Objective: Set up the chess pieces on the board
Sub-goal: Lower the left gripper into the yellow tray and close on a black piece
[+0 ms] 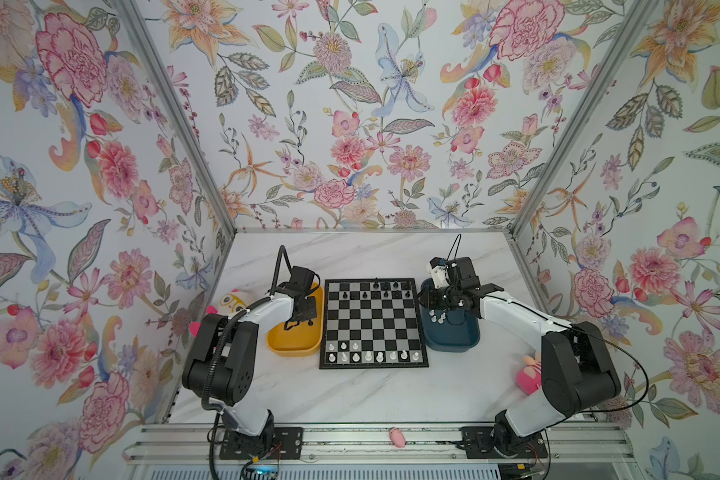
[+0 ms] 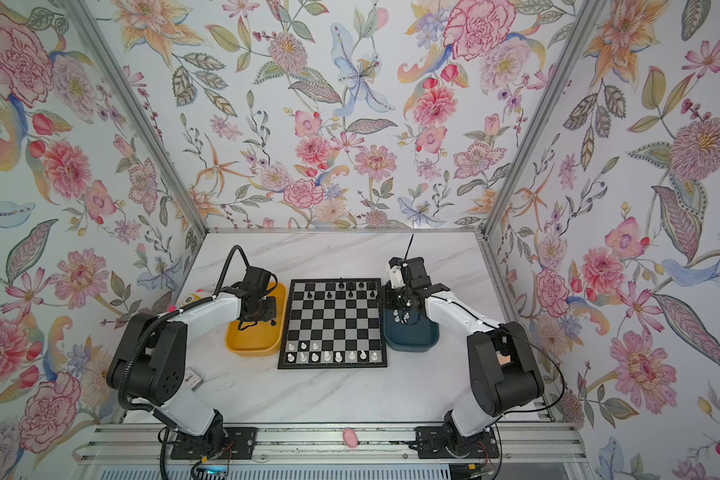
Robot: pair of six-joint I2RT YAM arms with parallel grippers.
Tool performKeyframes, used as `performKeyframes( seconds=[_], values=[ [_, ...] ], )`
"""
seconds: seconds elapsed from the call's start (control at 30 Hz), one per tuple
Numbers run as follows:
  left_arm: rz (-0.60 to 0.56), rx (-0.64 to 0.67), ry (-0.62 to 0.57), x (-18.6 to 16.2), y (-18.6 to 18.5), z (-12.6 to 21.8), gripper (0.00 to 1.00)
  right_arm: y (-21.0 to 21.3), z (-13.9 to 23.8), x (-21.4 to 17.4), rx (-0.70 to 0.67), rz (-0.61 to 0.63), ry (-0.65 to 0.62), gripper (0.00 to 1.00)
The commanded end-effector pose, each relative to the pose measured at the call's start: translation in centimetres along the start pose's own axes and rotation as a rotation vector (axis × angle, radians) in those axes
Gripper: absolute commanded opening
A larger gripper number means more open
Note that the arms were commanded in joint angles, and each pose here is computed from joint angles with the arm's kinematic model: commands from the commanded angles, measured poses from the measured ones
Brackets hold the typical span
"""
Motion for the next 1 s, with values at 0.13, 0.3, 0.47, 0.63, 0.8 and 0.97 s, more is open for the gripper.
performKeyframes(
  seconds=[0.13,0.3,0.47,0.63,0.8,0.97],
  values=[
    [-0.008,-0.016,-0.003,0.8,-0.17,-0.1,0.25,0.11,-0.06,0.32,-0.009,-0.006,0.0,0.22],
    [-0.009,-0.011,0.013,0.61,-0.11,-0.34,0.23,0.09,-0.08,0.34,-0.009,-0.007,0.0,0.22],
    [-0.01,-0.009,0.016,0.58,-0.15,-0.39,0.22,0.09,-0.09,0.35,-0.009,-0.007,0.0,0.22],
    [-0.012,-0.002,0.022,0.52,-0.1,-0.51,0.21,0.08,-0.14,0.32,-0.01,-0.008,0.001,0.22],
    [-0.013,0.003,0.021,0.54,-0.05,-0.49,0.19,0.06,-0.16,0.27,-0.01,-0.007,0.002,0.22],
    [-0.012,0.007,0.024,0.43,0.03,-0.54,0.17,0.03,-0.18,0.2,-0.011,-0.011,0.004,0.22]
  ],
)
Point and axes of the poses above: each gripper's point midway between its finger pads, its own z axis back along the fingers, its own y axis along the line the jaws close on, x = y × z, the point moved 7 cm from there along z, back along the fingers, and after that the axes turned 5 degrees about z, right-handed, at the moved point
